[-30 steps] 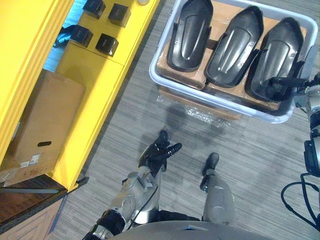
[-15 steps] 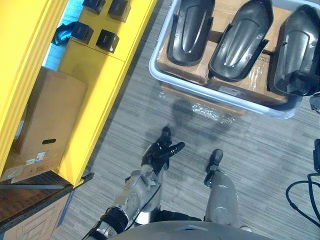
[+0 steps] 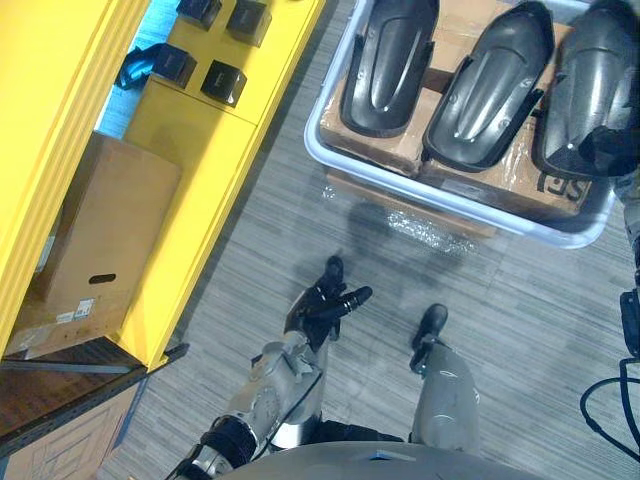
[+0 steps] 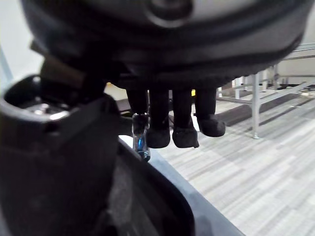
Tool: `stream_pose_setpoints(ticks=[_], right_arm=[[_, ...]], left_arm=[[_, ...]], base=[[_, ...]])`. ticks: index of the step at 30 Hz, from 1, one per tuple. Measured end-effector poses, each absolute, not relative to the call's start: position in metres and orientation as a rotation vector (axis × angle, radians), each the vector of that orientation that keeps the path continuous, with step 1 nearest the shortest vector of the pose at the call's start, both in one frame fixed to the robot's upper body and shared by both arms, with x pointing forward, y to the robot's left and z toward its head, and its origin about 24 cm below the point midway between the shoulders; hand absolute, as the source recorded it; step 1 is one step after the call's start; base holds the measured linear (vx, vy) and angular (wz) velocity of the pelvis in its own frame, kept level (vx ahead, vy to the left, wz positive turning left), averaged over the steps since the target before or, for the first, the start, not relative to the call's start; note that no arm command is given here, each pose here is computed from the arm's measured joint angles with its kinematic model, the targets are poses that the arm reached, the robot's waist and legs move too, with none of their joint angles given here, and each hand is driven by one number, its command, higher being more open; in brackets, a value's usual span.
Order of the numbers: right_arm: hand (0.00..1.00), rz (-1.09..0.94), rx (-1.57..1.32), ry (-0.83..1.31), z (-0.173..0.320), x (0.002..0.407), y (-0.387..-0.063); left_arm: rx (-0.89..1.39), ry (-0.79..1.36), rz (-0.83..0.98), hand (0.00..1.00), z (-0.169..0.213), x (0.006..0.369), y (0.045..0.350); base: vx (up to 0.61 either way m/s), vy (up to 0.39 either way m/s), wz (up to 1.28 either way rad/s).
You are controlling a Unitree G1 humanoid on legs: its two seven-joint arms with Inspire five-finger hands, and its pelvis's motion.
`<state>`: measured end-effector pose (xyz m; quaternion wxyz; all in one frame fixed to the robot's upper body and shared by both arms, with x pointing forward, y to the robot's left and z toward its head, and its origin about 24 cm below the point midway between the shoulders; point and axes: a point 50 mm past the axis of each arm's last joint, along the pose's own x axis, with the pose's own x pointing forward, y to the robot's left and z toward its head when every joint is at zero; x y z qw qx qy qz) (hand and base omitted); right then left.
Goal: Walk over and take three plastic housings, then place them on the shelf
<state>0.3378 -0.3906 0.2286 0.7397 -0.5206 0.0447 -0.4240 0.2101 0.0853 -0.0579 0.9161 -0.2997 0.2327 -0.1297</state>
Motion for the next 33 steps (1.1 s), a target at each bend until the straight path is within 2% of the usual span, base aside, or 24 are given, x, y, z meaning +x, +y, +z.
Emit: stream_pose_setpoints(ticks=[8, 15, 16, 21, 26, 33], right_arm=[[0.00, -0.803, -1.191, -0.094, 0.216, 0.340, -0.363], [0.00, -0.751, -1.113, -0.073, 0.181, 0.336, -0.351], [1.00, -0.752, -1.098, -0.079, 0.176, 0.333, -0.350], [1.00, -0.746, -1.012, -0.080, 0.164, 0.333, -0.341], [1.00, -0.771, -0.621, -0.084, 0.156, 0.336, -0.337], [1.00, -0.765, -0.353, -0.142, 0.166, 0.340, -0.338]], left_arm=[[-0.603, 0.470, -0.217, 1.00, -0.057, 0.195, 0.112], [-0.581, 0.457, -0.223, 1.00, -0.049, 0.193, 0.124], [-0.579, 0.449, -0.230, 1.00, -0.046, 0.193, 0.124], [-0.573, 0.437, -0.238, 1.00, -0.042, 0.188, 0.127], [-0.570, 0.464, -0.249, 1.00, -0.044, 0.187, 0.125], [-0.571, 0.477, -0.255, 1.00, -0.046, 0.186, 0.124]], base=[[0.00, -0.002, 0.00], [0.05, -0.012, -0.05], [0.00, 0.000, 0.00], [0.00, 0.007, -0.07], [0.00, 0.002, -0.01], [0.00, 0.001, 0.00]])
